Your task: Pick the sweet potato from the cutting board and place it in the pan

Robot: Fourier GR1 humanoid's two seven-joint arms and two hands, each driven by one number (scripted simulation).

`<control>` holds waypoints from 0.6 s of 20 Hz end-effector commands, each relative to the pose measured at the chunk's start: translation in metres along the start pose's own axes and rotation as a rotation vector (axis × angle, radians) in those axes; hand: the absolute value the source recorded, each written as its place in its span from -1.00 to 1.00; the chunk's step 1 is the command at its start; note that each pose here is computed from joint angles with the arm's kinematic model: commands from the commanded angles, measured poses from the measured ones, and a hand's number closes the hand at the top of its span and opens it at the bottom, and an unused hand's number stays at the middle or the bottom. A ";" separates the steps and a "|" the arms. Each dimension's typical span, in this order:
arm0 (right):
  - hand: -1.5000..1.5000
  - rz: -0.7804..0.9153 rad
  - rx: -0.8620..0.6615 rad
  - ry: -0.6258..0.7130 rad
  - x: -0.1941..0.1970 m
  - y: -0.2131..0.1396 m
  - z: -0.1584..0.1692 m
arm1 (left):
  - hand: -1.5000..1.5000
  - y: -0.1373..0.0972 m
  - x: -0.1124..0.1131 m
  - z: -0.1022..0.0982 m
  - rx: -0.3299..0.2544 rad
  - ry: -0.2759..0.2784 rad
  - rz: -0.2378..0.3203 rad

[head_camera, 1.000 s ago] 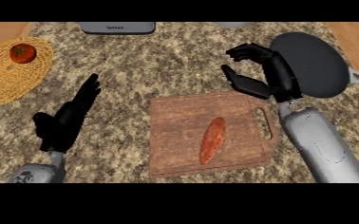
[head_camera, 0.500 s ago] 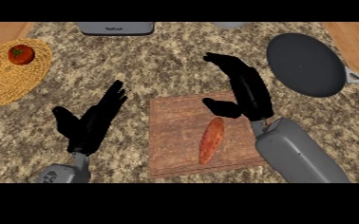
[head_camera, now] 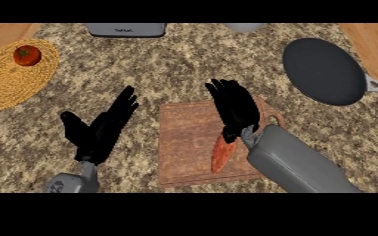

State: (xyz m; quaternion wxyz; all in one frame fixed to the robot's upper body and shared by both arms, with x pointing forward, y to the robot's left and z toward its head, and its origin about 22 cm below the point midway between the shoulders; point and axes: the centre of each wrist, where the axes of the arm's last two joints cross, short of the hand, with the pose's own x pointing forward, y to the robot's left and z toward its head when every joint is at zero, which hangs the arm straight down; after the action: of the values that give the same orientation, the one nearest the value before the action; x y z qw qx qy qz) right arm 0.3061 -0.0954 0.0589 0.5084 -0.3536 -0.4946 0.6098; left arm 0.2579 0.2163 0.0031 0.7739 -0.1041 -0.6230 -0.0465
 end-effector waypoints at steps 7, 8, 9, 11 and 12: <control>-1.00 0.408 0.457 0.239 0.109 0.009 -0.007 | 0.00 -0.004 0.000 0.001 -0.014 -0.015 0.007; -1.00 0.424 0.469 0.246 0.112 -0.001 -0.006 | 0.00 -0.002 0.011 0.001 -0.017 -0.004 -0.009; -1.00 0.428 0.502 0.265 0.109 0.012 -0.006 | 0.00 -0.007 0.016 -0.005 -0.005 0.004 0.008; -1.00 0.447 0.526 0.308 0.108 0.020 -0.011 | 0.00 0.000 0.009 -0.005 -0.011 -0.012 0.010; -1.00 0.438 0.542 0.333 0.108 0.025 -0.007 | 0.00 0.003 0.002 0.007 -0.019 0.011 -0.017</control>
State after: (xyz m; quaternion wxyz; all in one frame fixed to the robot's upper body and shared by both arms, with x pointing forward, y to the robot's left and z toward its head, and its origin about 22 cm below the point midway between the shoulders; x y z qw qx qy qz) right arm 0.2928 -0.0058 0.0520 0.5201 -0.3463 -0.2563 0.7375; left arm 0.2603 0.2155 0.0104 0.7722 -0.1080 -0.6242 -0.0498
